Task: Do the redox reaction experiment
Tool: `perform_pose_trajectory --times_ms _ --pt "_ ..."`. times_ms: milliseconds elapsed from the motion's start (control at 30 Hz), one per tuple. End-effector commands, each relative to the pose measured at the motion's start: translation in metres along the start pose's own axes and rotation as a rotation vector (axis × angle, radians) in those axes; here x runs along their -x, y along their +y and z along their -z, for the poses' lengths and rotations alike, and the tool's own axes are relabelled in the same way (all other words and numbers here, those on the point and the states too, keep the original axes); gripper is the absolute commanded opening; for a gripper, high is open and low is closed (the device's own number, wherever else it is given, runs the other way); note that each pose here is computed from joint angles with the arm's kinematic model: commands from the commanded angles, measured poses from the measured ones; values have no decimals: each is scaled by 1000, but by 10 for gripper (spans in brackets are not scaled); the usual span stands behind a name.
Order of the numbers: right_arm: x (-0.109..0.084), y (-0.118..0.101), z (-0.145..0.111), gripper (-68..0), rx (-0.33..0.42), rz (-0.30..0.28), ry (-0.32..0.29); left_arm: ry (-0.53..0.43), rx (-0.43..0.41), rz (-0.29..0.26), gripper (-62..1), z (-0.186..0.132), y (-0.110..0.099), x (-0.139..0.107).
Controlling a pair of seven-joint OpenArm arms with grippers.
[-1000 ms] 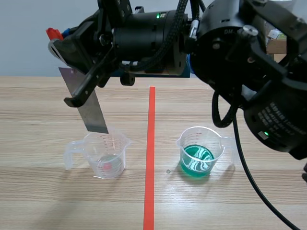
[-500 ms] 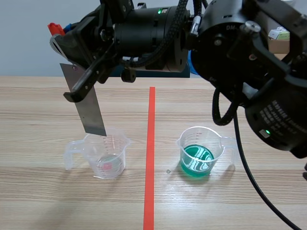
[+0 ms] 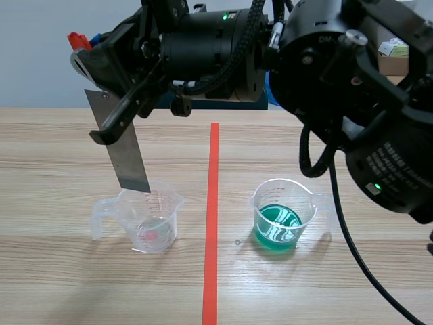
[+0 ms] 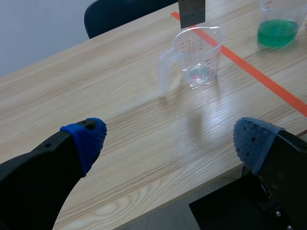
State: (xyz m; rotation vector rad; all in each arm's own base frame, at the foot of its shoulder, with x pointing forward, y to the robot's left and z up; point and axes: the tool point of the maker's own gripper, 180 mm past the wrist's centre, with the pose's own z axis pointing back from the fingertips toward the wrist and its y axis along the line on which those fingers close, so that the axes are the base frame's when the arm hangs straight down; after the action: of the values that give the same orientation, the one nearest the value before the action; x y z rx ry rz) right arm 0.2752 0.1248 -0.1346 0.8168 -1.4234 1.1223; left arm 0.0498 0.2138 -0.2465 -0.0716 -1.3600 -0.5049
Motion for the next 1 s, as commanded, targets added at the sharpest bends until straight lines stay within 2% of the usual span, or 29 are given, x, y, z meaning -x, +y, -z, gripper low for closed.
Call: perform_pose_trajectory --times_ms 0,967 --pt "-14 -6 -1 -669 11 -18 -39 -27 6 -1 -46 3 -3 -6" --pt "-11 -4 -2 -669 10 -6 -35 -30 6 -1 -46 3 -2 -7"
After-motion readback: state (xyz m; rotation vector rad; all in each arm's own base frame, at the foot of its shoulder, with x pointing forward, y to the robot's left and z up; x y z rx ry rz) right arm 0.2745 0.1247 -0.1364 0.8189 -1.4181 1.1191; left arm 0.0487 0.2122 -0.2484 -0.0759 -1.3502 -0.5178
